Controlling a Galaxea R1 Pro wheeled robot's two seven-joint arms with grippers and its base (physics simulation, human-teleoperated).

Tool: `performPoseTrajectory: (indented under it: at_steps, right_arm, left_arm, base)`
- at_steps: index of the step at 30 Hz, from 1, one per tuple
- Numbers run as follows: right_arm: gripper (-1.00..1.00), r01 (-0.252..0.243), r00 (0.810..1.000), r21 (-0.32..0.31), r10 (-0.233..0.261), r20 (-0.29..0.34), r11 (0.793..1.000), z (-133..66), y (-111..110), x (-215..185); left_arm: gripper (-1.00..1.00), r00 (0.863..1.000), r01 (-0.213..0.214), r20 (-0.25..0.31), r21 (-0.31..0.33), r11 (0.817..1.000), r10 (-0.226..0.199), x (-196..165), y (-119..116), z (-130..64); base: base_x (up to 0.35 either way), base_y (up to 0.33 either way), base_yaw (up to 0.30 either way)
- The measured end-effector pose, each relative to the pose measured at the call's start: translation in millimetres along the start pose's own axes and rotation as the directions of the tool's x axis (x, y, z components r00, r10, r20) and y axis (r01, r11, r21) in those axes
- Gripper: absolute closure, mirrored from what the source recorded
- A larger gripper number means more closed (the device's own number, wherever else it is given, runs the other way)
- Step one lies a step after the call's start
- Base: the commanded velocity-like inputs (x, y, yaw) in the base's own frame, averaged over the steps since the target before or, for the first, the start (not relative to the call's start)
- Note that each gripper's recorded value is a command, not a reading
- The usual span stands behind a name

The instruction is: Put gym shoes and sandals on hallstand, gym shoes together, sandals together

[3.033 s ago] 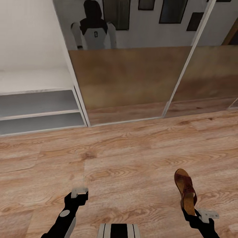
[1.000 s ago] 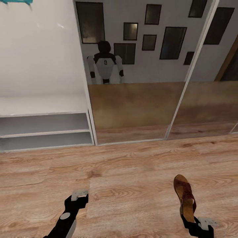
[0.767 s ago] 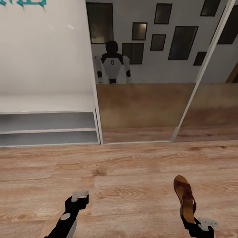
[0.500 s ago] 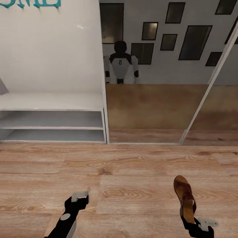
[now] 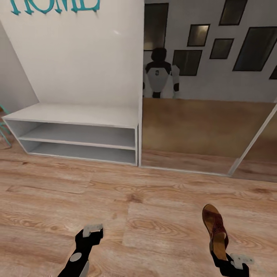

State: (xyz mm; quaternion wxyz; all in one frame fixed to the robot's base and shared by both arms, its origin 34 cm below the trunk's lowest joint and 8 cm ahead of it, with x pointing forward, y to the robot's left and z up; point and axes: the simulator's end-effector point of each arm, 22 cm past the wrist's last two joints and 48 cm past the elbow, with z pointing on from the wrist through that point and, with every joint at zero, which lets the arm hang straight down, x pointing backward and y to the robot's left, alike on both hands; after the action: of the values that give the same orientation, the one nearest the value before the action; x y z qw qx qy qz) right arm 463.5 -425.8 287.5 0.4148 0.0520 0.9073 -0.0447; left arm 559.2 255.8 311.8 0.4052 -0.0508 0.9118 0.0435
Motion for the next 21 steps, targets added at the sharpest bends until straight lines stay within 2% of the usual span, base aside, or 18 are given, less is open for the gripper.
performPoseTrajectory:
  at_steps: [21]
  right_arm:
    - [1.0,0.0,1.0,0.0,0.0,0.0,1.0,0.0,0.0,-0.1]
  left_arm:
    - [-1.0,1.0,0.002,-0.001,0.002,1.0,-0.002,1.7,-1.7,-0.3]
  base:
    - [0.0,0.0,0.278]
